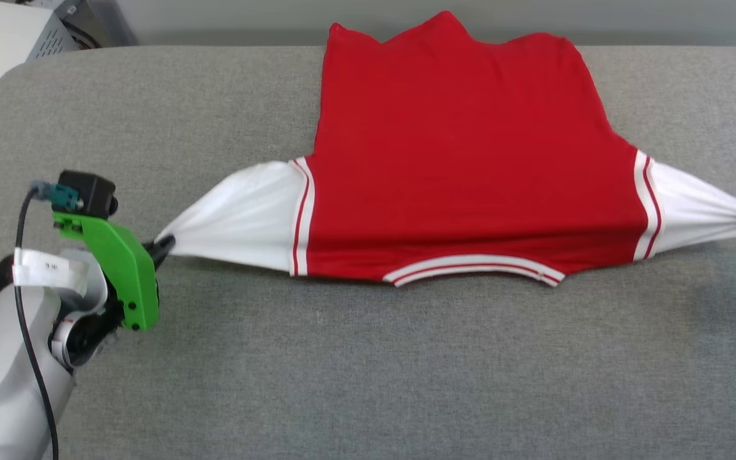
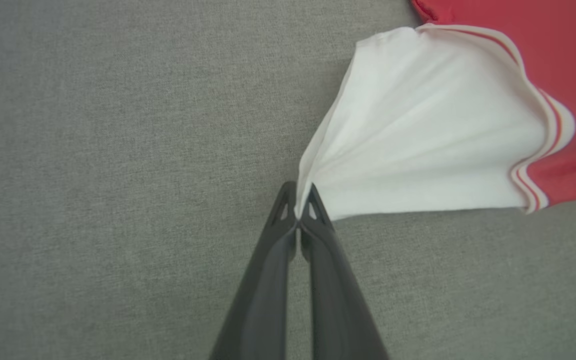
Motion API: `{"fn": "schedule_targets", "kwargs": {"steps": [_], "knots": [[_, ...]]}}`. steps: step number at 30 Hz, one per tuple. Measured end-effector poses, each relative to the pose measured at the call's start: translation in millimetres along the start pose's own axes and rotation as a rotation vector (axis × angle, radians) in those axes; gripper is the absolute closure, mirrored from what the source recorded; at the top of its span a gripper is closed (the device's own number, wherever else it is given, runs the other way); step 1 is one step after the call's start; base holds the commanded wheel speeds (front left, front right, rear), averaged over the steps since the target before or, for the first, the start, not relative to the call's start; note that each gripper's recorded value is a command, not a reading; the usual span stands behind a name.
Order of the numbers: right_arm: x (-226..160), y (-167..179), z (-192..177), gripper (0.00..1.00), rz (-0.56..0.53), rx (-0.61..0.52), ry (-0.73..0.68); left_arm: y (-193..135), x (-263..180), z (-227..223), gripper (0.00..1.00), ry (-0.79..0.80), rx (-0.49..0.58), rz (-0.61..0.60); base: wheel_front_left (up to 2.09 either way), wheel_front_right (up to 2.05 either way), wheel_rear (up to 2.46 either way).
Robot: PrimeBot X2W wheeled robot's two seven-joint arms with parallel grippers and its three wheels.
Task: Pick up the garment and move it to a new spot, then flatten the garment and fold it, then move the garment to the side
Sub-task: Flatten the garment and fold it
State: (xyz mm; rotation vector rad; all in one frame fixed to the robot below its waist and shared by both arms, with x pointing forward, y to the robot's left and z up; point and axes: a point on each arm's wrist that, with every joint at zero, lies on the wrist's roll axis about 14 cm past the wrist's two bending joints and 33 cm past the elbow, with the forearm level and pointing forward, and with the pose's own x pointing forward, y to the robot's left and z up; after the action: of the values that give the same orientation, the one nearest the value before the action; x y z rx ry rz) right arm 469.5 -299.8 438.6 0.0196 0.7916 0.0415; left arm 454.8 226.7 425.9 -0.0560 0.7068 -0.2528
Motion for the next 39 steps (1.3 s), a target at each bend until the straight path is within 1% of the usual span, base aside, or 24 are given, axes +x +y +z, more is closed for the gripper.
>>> {"fn": "schedule_targets", "kwargs": {"steps": [6, 12, 16, 19, 24, 29, 30, 31, 36, 39], "knots": [[-27, -9, -41, 1.00, -0.006, 0.061, 0.113, -16, -29, -43, 1.00, 0.104, -0.044, -0.030, 0.00, 0.00, 0.00], [-55, -12, -71, 1.00, 0.000, 0.108, 0.183, -32, -55, -66, 1.00, 0.130, -0.090, -0.063, 0.00, 0.00, 0.00], [-73, -11, -99, 1.00, 0.007, 0.135, 0.259, -43, -72, -90, 1.00, 0.193, -0.121, -0.084, 0.00, 0.00, 0.00], [-86, -9, -119, 1.00, 0.005, 0.142, 0.314, -54, -84, -106, 1.00, 0.240, -0.163, -0.113, 0.00, 0.00, 0.00], [-97, -1, -134, 1.00, 0.005, 0.155, 0.355, -67, -94, -116, 1.00, 0.261, -0.204, -0.145, 0.00, 0.00, 0.00], [-99, 7, -131, 1.00, 0.010, 0.158, 0.363, -77, -95, -110, 1.00, 0.254, -0.202, -0.179, 0.00, 0.00, 0.00], [-98, 9, -129, 0.09, 0.014, 0.153, 0.363, -80, -95, -109, 1.00, 0.256, -0.202, -0.190, 0.00, 0.00, 0.00], [-98, 10, -126, 0.00, 0.014, 0.149, 0.355, -84, -95, -108, 1.00, 0.255, -0.202, -0.203, 0.00, 0.00, 0.00], [-92, 19, -108, 0.00, 0.034, 0.122, 0.341, -98, -96, -99, 1.00, 0.253, -0.173, -0.250, 0.00, 0.00, 0.00], [-84, 27, -75, 0.00, 0.053, 0.077, 0.274, -108, -96, -95, 1.00, 0.258, -0.149, -0.282, 0.00, 0.00, 0.00]]}}
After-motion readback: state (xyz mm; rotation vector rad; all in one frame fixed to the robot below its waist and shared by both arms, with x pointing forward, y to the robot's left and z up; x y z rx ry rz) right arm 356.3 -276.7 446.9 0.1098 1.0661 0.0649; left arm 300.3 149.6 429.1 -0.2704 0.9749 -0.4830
